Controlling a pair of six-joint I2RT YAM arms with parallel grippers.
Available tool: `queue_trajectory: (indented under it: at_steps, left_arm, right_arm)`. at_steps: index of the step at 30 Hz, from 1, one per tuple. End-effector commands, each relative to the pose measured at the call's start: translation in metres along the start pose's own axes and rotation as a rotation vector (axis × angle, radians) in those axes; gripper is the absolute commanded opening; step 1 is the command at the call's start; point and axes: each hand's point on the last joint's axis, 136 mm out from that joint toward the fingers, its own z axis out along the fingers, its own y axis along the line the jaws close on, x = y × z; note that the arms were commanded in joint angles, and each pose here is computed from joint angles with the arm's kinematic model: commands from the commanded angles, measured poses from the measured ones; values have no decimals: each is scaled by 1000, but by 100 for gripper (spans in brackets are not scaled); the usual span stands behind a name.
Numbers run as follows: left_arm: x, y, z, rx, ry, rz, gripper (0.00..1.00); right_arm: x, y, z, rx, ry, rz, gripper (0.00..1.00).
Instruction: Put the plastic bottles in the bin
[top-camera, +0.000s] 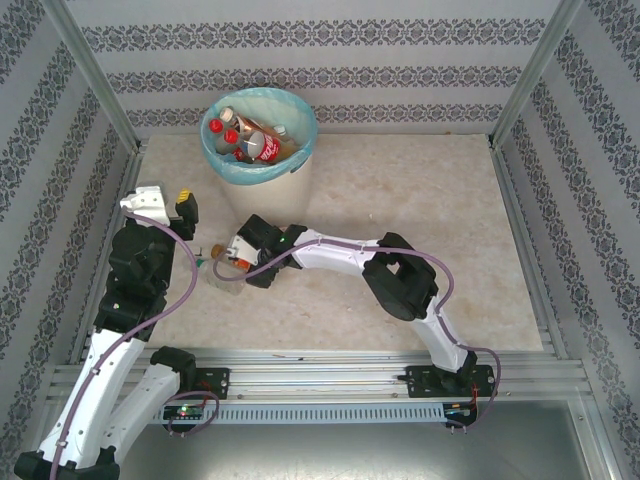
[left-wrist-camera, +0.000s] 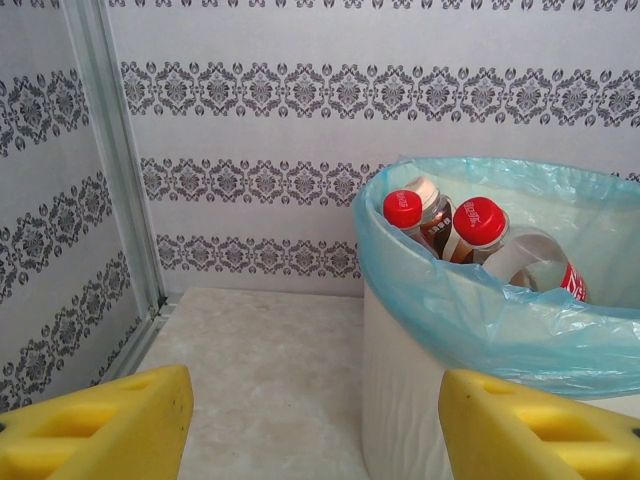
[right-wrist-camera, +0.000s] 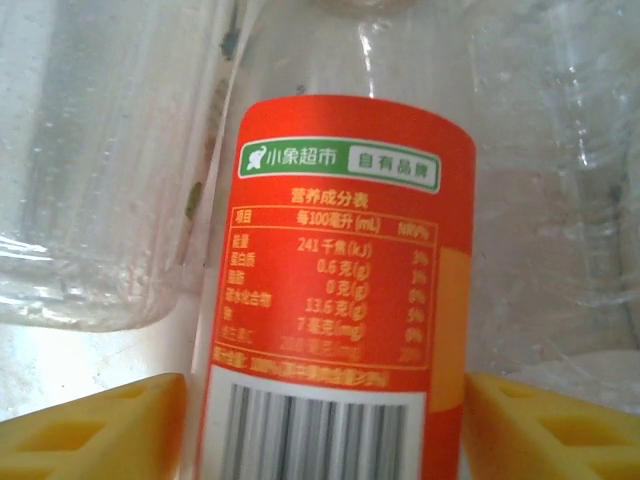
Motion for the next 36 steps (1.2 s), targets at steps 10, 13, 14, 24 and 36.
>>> queue_trajectory:
  at_steps: [10, 13, 14, 24, 36]
  left_arm:
    - [-25, -2, -3, 20, -57, -8, 66]
    - [-24, -9, 0, 58, -39, -16, 66]
    - [-24, -14, 1, 82, -27, -16, 66]
    - [-21, -75, 18, 382, 90, -114, 67]
    - [-53, -139, 21, 729, 160, -341, 67]
  right_arm:
    - [20, 0, -47, 41, -8, 38, 53]
    - [31, 2, -61, 47, -8, 65, 51]
    - [34, 3, -67, 52, -12, 76, 50]
    - [68, 15, -126, 69, -111, 196, 46]
    - [46, -2, -243, 89, -506, 335, 43]
